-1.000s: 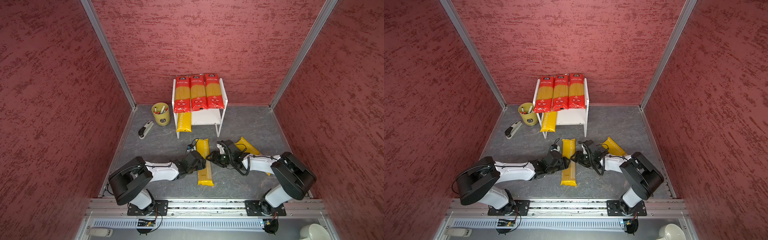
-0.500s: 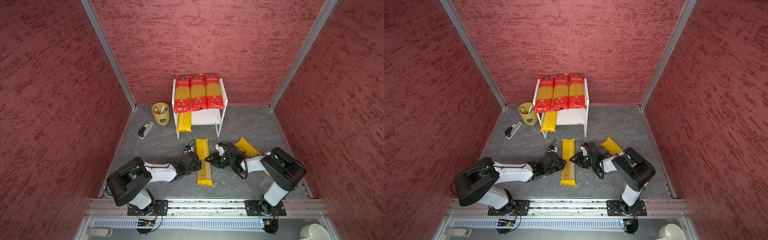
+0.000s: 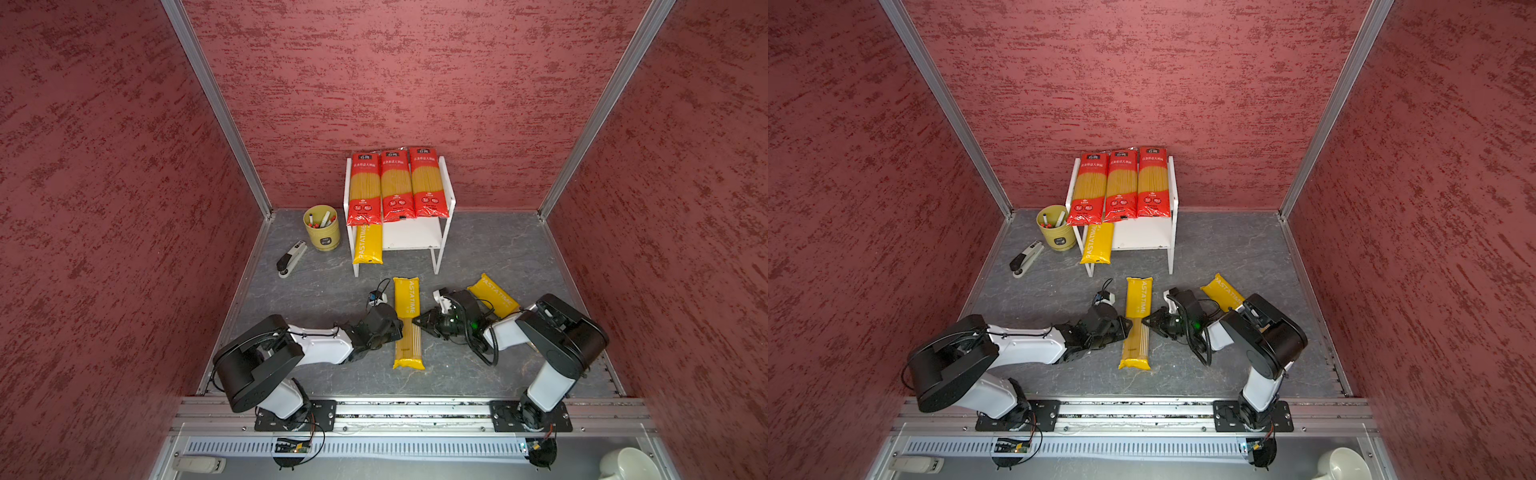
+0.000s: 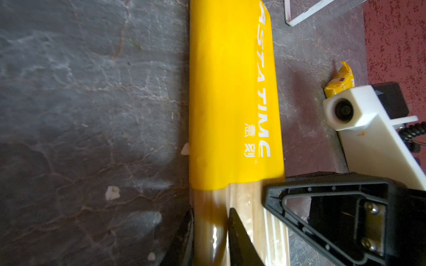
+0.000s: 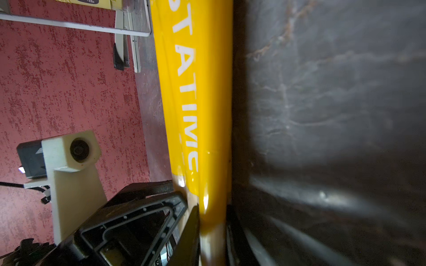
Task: Arrange pasta packages on shelves
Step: Pick up the pasta bag from the center of the table.
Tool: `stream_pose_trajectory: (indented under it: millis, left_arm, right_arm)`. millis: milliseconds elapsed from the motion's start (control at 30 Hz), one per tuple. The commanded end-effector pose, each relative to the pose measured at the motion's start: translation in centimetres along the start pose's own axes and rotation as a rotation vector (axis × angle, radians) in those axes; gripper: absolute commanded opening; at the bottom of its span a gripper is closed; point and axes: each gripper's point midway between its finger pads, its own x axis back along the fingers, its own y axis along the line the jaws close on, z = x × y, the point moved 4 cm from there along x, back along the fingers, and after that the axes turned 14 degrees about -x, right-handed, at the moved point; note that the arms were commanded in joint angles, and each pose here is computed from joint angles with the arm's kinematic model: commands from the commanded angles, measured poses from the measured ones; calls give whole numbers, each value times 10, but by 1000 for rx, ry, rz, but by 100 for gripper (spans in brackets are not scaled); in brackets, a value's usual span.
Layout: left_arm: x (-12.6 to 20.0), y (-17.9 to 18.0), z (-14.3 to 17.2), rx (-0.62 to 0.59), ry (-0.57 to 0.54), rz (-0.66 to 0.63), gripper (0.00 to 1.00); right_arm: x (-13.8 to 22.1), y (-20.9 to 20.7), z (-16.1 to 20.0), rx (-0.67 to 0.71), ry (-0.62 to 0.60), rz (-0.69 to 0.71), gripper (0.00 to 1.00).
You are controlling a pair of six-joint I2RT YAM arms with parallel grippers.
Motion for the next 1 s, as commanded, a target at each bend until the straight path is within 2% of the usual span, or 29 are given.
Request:
stream_pose_trajectory:
  millis: [0, 100, 400, 600, 700, 967]
  left_arm:
    - [3, -11, 0, -15, -5, 55, 26]
    - [5, -11, 0, -12, -3, 54, 26]
    - [40, -24, -22, -68, -74, 141, 52]
    - [75, -25, -44, -104, -179, 207, 58]
    - [91, -24, -52, -127, -235, 233, 63]
    - [111, -16, -72, -56, -320, 392, 73]
  right_arm:
    - [-2, 5, 8, -1, 50, -35, 15]
    - [0, 9, 8, 8, 39, -54, 12]
    - [31, 47, 20, 207, -7, -243, 0]
    - [55, 84, 32, 382, -18, -328, 0]
    - [67, 95, 34, 467, -49, -316, 0]
    - [92, 151, 33, 586, -87, -409, 0]
